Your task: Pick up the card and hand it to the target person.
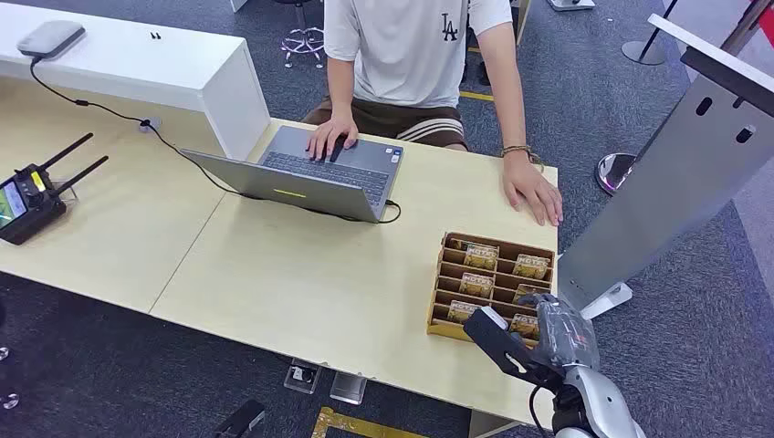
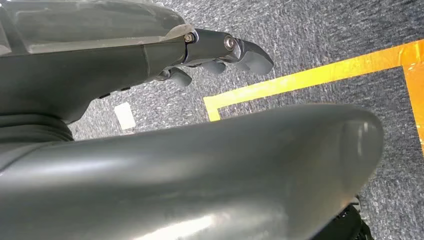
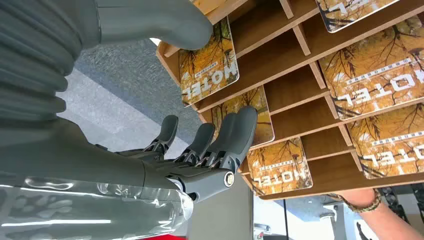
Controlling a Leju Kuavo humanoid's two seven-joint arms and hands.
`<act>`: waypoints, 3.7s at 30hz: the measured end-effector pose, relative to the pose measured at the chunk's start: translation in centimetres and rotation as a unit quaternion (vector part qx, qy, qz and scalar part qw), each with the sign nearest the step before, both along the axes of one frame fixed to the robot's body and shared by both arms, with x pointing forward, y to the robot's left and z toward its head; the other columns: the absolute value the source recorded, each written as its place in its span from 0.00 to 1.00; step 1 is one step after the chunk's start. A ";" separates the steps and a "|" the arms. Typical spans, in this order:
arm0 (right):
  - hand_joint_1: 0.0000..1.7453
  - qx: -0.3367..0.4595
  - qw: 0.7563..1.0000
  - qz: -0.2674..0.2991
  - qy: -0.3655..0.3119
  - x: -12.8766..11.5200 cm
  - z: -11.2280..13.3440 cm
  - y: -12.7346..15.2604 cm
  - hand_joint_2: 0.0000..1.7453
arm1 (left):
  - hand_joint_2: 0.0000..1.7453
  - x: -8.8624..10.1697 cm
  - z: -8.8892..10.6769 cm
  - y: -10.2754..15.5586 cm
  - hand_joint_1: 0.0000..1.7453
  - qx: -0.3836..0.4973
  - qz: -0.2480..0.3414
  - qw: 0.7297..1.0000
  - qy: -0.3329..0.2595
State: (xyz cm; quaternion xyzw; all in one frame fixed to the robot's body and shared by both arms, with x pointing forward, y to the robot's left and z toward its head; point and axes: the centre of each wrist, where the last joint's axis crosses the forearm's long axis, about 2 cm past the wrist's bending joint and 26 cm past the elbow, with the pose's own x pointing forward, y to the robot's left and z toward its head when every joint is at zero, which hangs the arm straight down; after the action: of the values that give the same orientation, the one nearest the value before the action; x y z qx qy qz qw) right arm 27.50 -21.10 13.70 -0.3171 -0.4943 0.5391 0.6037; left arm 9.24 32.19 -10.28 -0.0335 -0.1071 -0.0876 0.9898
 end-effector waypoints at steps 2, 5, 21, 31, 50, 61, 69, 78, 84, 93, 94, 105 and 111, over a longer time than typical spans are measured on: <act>0.40 0.000 1.000 0.000 0.001 0.0 -0.1 0.0 1.00 | 0.00 0.0 0.0 0.0 0.00 0.000 0.000 1.000 0.000; 0.43 -0.002 1.000 0.000 0.004 0.1 -0.2 0.0 1.00 | 0.00 0.0 0.0 0.0 0.00 0.001 -0.001 1.000 0.000; 0.55 -0.005 1.000 -0.002 0.009 0.2 -0.6 -0.1 1.00 | 0.00 0.0 0.0 0.0 0.00 0.002 -0.001 1.000 0.001; 0.52 -0.001 1.000 -0.002 0.010 0.2 -0.6 -0.1 1.00 | 0.00 0.0 0.0 0.0 0.00 0.002 -0.002 1.000 0.001; 0.78 0.002 1.000 -0.002 0.020 0.2 -0.9 -0.1 1.00 | 0.00 0.0 0.0 0.0 0.00 0.003 -0.004 1.000 0.001; 0.79 0.004 1.000 -0.003 0.024 0.2 -1.0 -0.2 1.00 | 1.00 0.0 0.0 0.0 0.00 -0.001 -0.005 1.000 -0.003; 0.78 0.004 1.000 -0.004 0.024 0.2 -1.0 -0.2 1.00 | 1.00 0.0 0.0 0.0 0.00 0.008 -0.014 1.000 -0.012; 0.78 0.017 1.000 0.002 0.013 0.2 -0.7 -0.3 1.00 | 1.00 0.0 0.0 0.2 0.00 0.003 -0.010 1.000 -0.013; 0.78 0.090 0.995 0.028 -0.027 0.4 1.2 -0.8 1.00 | 1.00 -0.2 0.0 0.5 0.00 0.005 -0.008 1.000 -0.015; 0.78 0.245 0.954 0.075 -0.153 0.1 7.5 -3.3 1.00 | 1.00 -1.0 -0.2 0.8 0.00 0.004 -0.002 1.000 -0.016; 0.78 0.254 0.950 0.078 -0.166 0.0 8.3 -3.6 1.00 | 1.00 -1.1 -0.2 0.8 0.00 0.005 -0.002 1.000 -0.016; 0.78 0.333 0.892 0.135 -0.274 -1.3 13.2 -5.1 1.00 | 1.00 -0.9 -0.1 0.8 0.00 0.005 -0.001 1.000 -0.018; 0.78 0.298 0.888 0.135 -0.322 -1.4 14.0 -5.0 1.00 | 1.00 -0.7 -0.1 0.8 0.00 0.005 -0.001 1.000 -0.019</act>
State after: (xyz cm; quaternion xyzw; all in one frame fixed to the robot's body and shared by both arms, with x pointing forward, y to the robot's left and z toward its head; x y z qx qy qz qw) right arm 26.14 -26.08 27.73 -0.2087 -0.8371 0.3108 0.3989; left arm 8.54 32.99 -10.37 -0.0270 -0.1255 -0.0895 0.9877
